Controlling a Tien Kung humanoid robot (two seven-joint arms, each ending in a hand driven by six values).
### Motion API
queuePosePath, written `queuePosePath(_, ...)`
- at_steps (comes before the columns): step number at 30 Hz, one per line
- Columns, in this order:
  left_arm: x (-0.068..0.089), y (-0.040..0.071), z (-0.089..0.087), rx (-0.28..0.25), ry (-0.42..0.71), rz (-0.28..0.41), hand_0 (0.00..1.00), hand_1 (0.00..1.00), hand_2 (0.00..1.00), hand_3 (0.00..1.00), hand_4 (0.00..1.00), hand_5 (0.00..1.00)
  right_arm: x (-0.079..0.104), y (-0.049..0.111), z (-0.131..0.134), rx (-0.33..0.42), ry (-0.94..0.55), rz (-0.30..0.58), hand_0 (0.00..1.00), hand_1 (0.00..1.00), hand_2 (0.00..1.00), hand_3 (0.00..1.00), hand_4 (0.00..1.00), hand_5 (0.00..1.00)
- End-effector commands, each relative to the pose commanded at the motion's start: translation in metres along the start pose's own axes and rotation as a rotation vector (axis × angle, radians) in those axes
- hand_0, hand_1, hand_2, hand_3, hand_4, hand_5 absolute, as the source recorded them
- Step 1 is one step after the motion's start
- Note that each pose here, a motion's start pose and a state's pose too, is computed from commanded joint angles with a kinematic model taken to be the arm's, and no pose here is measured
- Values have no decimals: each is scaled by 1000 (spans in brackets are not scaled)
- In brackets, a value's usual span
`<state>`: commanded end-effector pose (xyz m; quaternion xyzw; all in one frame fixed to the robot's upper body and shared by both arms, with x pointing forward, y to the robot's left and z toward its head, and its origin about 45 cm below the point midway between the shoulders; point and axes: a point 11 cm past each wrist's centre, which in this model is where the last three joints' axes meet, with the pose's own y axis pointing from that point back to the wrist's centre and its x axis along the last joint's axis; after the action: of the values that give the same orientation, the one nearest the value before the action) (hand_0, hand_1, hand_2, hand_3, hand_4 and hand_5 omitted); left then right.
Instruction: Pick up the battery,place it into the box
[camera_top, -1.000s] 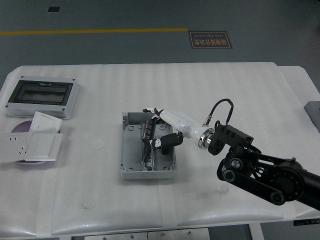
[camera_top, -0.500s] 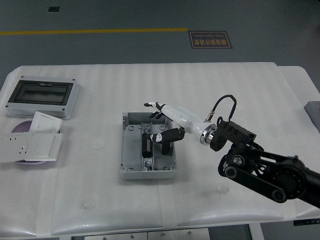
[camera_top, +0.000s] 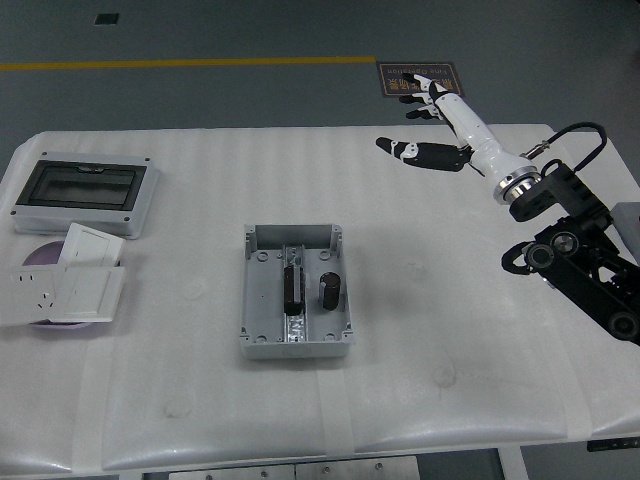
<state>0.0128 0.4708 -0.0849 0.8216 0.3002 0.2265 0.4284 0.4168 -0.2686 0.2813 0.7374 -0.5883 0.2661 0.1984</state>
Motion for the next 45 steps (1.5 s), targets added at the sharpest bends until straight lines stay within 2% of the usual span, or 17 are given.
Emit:
queuePosePath(3, 0, 0, 1, -2, 0, 0, 648, 583, 502, 574, 348, 2, 21, 0, 15, -33, -80, 49, 799, 754, 830, 971, 889, 407)
queuePosePath(4, 1, 1, 1, -2, 0, 0, 649, 583, 501, 575, 350, 2, 25, 1, 19, -40, -99, 59, 754, 782, 920, 998, 887, 382)
queuePosePath(9, 4, 1, 2, -2, 0, 6, 649, 583, 501, 575, 350, 2, 49, 8, 39, -63, -205, 133, 754, 782, 920, 998, 887, 382)
queuePosePath(10, 4, 2, 2, -3, 0, 7, 649, 584, 503, 576, 353, 2, 54, 10, 43, -65, -225, 148, 873, 977, 998, 998, 936, 381)
queuePosePath(15, 6, 2, 2, -3, -1, 8, 649, 584, 503, 576, 353, 2, 69, 26, 59, -63, -343, 213, 873, 977, 998, 998, 936, 381)
queuePosePath(16, 6, 2, 2, -2, -1, 9, 649, 585, 502, 575, 355, 2, 71, 29, 62, -60, -365, 222, 994, 998, 998, 998, 982, 446)
queuePosePath(21, 6, 2, 0, 2, -2, 10, 649, 585, 502, 575, 355, 2, 75, 42, 74, -46, -483, 256, 994, 998, 998, 998, 982, 446)
queuePosePath(22, 6, 2, 0, 3, -3, 10, 649, 585, 502, 575, 357, 2, 75, 45, 76, -42, -510, 263, 998, 998, 998, 998, 998, 577)
queuePosePath(27, 6, 1, -2, 7, -4, 10, 649, 585, 502, 575, 357, 2, 76, 56, 85, -21, -644, 302, 998, 998, 998, 998, 998, 577)
queuePosePath(28, 7, 1, -3, 8, -4, 10, 649, 586, 503, 575, 361, 2, 76, 58, 87, -17, -670, 310, 998, 998, 998, 998, 998, 674)
queuePosePath(33, 7, 0, -6, 15, -2, 9, 649, 586, 503, 575, 361, 2, 77, 66, 93, -6, -767, 340, 998, 998, 998, 998, 998, 674)
queuePosePath(34, 7, 0, -7, 16, 1, 8, 649, 587, 502, 575, 365, 2, 78, 68, 94, -3, -781, 347, 998, 998, 998, 998, 998, 880)
queuePosePath(39, 4, -2, -9, 20, 8, 4, 649, 587, 502, 575, 365, 2, 80, 74, 99, 4, -826, 368, 998, 998, 998, 998, 998, 880)
queuePosePath(40, 4, -2, -10, 20, 8, 3, 649, 590, 506, 579, 387, 2, 80, 75, 99, 5, -831, 371, 998, 998, 998, 998, 998, 917)
queuePosePath(45, -1, -2, -8, 16, 14, -6, 649, 590, 506, 579, 387, 2, 83, 80, 94, 27, -841, 377, 998, 998, 998, 998, 998, 917)
